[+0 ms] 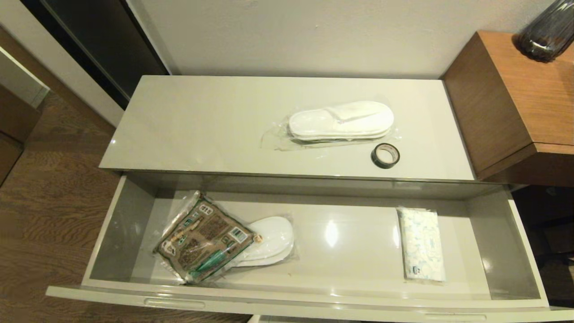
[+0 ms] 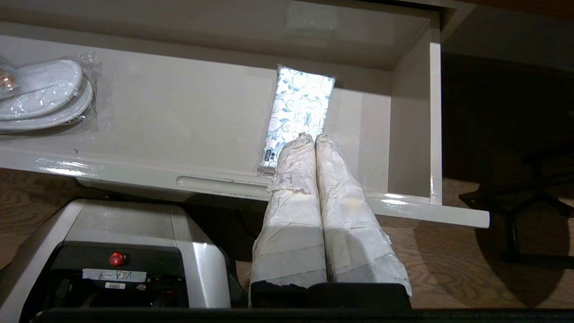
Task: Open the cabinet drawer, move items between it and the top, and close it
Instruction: Pick up the adhesive tape on the table
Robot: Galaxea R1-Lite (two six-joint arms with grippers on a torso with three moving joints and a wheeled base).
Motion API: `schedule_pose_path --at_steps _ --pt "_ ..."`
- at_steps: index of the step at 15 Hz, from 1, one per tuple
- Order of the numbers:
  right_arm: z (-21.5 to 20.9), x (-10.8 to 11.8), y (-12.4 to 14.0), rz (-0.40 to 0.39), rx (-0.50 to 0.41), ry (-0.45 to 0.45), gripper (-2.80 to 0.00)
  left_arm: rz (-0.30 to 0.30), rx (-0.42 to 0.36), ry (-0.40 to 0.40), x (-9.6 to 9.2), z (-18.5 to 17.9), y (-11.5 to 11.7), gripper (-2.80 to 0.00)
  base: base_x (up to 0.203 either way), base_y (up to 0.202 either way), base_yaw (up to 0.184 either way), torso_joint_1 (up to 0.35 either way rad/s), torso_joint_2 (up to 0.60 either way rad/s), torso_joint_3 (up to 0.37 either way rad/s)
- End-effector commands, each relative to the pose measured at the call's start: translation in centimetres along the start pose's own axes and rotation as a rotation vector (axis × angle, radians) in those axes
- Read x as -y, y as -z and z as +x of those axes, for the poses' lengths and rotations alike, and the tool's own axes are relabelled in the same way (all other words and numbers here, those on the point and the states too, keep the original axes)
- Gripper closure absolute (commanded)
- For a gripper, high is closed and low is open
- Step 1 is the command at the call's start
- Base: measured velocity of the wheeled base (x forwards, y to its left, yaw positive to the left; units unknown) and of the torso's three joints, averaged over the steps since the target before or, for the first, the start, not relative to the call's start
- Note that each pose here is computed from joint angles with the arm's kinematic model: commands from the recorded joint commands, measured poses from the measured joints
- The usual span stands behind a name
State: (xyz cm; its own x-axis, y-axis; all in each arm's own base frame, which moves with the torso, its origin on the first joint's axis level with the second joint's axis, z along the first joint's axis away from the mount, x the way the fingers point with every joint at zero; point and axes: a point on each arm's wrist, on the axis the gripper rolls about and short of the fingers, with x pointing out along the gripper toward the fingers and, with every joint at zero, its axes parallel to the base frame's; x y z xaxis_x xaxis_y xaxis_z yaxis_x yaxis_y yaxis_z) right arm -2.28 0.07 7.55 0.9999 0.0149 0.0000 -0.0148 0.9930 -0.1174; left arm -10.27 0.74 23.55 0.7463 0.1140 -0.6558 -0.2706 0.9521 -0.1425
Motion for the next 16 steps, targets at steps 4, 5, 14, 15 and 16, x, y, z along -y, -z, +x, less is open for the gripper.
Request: schedule_pose_path --at_steps 4,5,14,15,16 --pt "0.0 0.0 0.0 0.007 0.0 0.0 0.0 0.207 0.161 -0.175 -3.3 1.6 11.9 0.0 0.0 0.0 0.0 0.0 0.0 0.0" --pt "0.0 0.0 0.0 0.007 0.0 0.0 0.0 0.281 0.136 -0.218 -3.4 2.2 12.3 0.0 0.0 0.0 0.0 0.0 0.0 0.0" --pt "0.0 0.0 0.0 0.009 -0.002 0.002 0.0 0.193 0.788 0.097 0.4 11.7 5.1 0.0 0.0 0.0 0.0 0.0 0.0 0.0" --pt "0.0 0.0 0.0 0.009 -0.002 0.002 0.0 0.213 0.816 0.108 0.5 13.4 5.4 0.0 0.0 0.0 0.0 0.0 0.0 0.0" --pt "0.0 0.0 0.0 0.009 -0.002 0.002 0.0 0.237 0.852 0.121 0.6 14.6 5.8 0.0 0.0 0.0 0.0 0.0 0.0 0.0"
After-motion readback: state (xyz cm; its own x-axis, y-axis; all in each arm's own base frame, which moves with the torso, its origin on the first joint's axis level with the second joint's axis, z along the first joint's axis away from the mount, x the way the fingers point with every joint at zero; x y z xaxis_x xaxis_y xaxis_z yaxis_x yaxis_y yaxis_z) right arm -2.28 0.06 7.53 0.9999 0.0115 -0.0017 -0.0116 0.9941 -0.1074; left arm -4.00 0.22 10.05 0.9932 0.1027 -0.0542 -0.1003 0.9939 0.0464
